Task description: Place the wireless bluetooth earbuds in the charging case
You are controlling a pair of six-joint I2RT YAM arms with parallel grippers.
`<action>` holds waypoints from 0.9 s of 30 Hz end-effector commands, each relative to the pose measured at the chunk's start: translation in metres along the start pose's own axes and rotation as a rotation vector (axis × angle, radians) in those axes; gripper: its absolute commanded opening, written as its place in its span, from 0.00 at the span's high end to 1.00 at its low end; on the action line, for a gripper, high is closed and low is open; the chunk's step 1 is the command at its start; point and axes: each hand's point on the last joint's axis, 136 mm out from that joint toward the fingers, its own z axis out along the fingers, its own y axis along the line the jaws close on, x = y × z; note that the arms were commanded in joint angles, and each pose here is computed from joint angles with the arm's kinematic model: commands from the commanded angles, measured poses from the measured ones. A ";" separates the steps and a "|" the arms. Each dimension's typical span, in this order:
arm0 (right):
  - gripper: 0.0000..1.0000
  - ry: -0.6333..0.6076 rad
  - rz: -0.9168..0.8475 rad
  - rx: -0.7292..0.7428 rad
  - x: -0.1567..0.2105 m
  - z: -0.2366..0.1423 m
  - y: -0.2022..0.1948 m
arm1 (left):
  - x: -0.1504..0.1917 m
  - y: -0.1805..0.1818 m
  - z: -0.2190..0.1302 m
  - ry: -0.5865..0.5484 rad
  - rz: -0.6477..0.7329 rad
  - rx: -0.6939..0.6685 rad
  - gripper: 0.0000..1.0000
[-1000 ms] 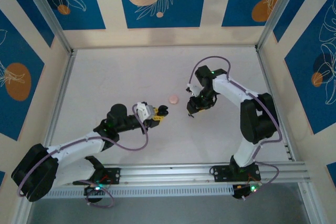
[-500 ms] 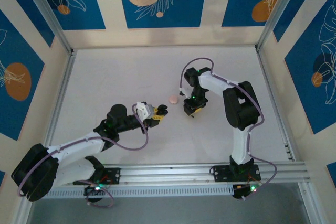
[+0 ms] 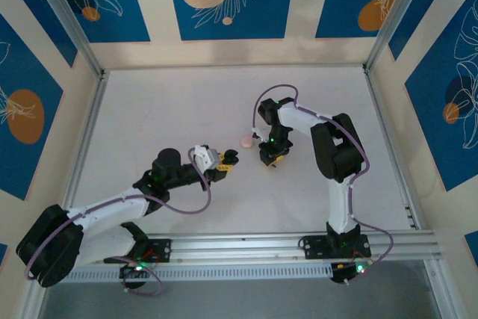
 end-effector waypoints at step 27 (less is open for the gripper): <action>0.84 -0.597 0.168 -0.141 -0.037 -0.107 0.033 | -0.024 0.019 0.010 -0.113 0.017 -0.068 0.84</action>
